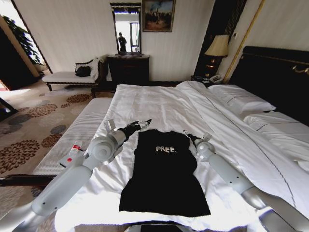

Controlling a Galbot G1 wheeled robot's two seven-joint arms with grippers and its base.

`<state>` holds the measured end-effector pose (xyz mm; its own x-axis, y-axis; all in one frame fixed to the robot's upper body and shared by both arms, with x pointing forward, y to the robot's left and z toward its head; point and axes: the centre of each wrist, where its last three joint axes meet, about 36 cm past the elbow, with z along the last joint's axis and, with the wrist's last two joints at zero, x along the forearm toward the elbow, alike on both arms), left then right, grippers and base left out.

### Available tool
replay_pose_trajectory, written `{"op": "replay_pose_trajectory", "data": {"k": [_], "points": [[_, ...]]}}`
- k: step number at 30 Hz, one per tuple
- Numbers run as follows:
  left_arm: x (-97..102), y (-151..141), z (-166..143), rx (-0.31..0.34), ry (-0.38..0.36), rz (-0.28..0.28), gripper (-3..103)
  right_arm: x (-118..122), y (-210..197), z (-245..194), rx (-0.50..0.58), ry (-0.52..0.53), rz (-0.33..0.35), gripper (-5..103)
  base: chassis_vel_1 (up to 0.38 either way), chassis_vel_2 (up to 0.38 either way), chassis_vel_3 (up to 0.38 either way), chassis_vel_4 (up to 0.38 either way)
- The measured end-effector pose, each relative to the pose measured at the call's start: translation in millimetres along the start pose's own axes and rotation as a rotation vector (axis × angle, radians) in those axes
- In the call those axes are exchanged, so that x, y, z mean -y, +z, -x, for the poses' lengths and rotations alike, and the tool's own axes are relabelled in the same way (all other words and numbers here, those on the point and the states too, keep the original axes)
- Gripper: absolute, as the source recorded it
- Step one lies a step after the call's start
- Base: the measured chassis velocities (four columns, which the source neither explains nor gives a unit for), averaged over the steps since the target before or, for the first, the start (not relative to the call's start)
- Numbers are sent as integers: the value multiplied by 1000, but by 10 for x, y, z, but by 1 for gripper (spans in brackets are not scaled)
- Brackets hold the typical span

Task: Fold the clothes on the bed.

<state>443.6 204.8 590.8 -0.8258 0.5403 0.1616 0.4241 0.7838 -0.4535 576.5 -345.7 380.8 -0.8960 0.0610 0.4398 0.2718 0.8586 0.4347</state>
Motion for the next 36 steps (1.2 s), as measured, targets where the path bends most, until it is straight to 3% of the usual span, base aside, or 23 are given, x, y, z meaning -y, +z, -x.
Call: {"op": "replay_pose_trajectory", "data": {"k": [5,11,15,22,26,28,32,36], "points": [[-20,-19,-16,2,-10,9,100,13,54,31,-3,12,-8,102,0,0,0,0],[-58,-63,-75,7,-27,19,100,94,82,69,-3,26,-23,78,0,0,0,0],[-99,-55,-77,4,-40,18,100,129,93,81,-2,32,-33,66,0,0,0,0],[-178,-46,54,-1,-73,-35,100,178,138,97,10,22,-62,39,0,0,0,0],[-169,-30,102,-8,-72,-37,100,203,164,127,28,12,-76,23,0,0,0,0],[-164,-26,113,-10,-72,-36,100,198,167,136,31,10,-76,23,0,0,0,0],[-191,-19,151,-13,-81,-33,100,178,182,170,53,-2,-67,3,0,0,0,0],[-291,-5,251,-14,-110,-40,100,170,136,186,114,-20,-48,0,0,0,0,0]]}}
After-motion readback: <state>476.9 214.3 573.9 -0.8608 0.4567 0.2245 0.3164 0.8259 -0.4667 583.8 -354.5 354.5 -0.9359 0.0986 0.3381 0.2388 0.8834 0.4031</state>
